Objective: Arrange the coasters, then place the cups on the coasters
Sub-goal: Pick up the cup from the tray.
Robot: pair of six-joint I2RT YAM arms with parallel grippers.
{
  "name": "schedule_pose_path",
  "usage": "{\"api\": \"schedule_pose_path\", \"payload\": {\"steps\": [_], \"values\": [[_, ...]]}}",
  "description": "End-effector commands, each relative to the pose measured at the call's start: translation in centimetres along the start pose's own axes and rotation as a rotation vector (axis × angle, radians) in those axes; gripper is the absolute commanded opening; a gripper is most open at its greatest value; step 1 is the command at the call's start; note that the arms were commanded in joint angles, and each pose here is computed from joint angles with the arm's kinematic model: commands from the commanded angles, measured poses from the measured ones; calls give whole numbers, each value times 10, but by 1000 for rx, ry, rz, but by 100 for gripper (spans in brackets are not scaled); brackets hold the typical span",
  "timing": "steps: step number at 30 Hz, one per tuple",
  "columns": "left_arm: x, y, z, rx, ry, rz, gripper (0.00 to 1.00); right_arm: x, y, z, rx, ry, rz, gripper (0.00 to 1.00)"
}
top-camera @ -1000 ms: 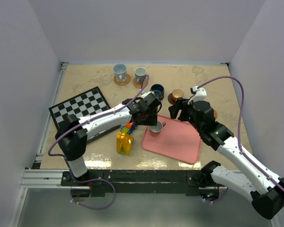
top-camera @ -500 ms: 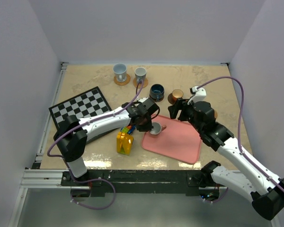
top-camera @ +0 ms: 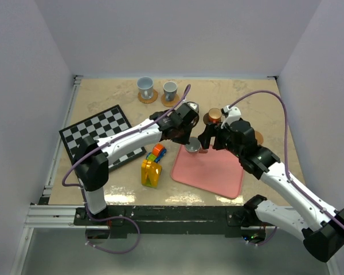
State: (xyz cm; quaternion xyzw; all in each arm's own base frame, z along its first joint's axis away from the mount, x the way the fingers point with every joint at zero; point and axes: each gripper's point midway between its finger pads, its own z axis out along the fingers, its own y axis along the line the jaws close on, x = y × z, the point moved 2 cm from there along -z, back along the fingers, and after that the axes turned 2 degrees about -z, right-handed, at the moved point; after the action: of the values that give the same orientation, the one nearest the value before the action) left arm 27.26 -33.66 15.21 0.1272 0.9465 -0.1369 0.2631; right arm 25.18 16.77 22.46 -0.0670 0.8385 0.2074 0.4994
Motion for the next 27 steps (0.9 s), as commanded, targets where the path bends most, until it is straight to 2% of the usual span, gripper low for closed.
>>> {"api": "schedule_pose_path", "payload": {"steps": [1, 6, 13, 21, 27], "values": [[-50, -10, -22, 170, -121, 195, 0, 12, 12, 5, -77, 84, -26, 82], [-56, -11, -24, 239, -76, 255, 0, 14, 8, 23, -31, 118, -14, 78], [-56, -19, -23, 283, -22, 336, 0, 6, 6, 43, 32, 101, 8, 72], [-53, -20, -21, 289, 0, 349, 0, -4, -4, 48, 107, 61, -13, 67], [-52, -30, -28, 358, -18, 341, 0, 7, -16, 57, 159, 64, -48, 61]]}}
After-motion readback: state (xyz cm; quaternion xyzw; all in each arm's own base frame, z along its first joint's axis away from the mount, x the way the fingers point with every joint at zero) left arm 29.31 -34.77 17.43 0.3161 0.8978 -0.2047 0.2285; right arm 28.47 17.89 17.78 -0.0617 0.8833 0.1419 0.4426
